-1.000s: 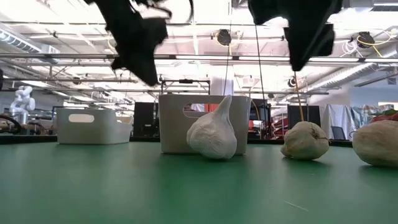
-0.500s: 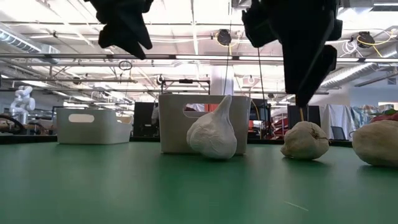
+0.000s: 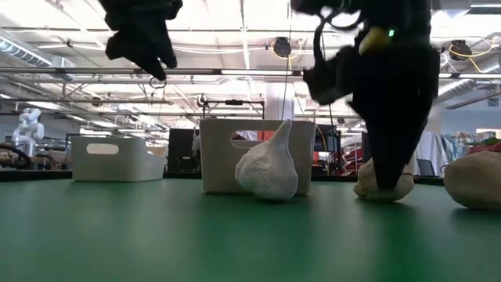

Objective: Sort produce into baskets
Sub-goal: Put the garlic into the gray bin

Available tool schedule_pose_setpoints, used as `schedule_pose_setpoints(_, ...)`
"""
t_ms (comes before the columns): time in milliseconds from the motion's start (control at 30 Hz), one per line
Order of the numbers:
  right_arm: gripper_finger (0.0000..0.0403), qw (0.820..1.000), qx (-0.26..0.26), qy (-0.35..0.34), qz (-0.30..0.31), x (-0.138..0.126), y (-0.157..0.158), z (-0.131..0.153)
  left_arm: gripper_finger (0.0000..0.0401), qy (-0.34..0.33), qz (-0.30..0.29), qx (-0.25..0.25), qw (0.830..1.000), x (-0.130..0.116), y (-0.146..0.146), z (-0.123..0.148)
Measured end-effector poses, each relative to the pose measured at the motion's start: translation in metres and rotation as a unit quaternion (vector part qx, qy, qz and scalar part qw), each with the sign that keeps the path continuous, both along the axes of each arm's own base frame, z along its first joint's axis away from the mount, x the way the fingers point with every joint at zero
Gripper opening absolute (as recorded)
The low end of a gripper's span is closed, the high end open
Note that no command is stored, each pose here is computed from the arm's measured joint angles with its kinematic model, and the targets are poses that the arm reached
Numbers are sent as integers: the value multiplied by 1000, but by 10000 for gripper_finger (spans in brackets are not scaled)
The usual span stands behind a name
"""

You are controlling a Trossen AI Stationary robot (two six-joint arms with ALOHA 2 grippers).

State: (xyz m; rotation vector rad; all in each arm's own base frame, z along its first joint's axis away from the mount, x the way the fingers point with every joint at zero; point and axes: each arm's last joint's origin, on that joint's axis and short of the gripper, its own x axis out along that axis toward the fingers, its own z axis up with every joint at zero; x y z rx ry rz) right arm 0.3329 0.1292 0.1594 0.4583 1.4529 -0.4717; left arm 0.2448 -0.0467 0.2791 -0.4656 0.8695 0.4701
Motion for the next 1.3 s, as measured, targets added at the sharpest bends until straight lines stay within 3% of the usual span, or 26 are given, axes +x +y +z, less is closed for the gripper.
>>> schedule_pose_setpoints(233, 290, 1000, -22, 6, 8, 1, 0, -8, 203, 18, 13, 3, 1000, -6, -5, -2)
schedule_pose_setpoints(400, 231, 1000, -14, 22, 17, -1, 0, -8, 203, 37, 32, 8, 999, -16, -7, -1)
schedule_pose_setpoints(633, 146, 999, 16, 26, 29, -10, 0, 12, 203, -1, 57, 21, 998, -42, -8, 17)
schedule_pose_setpoints(1000, 146, 991, 70, -111, 5, -32, -10, 93, 203, -26, 79, 39, 996, -60, -12, 26)
schedule_pose_setpoints(1133, 148, 976, 49, -213, -10, -29, -21, 119, 203, -30, 81, 50, 995, -60, -13, 26)
schedule_pose_setpoints(1300, 148, 944, 6, -331, -12, -1, -44, 129, 203, -41, 90, 68, 993, -59, -12, 27)
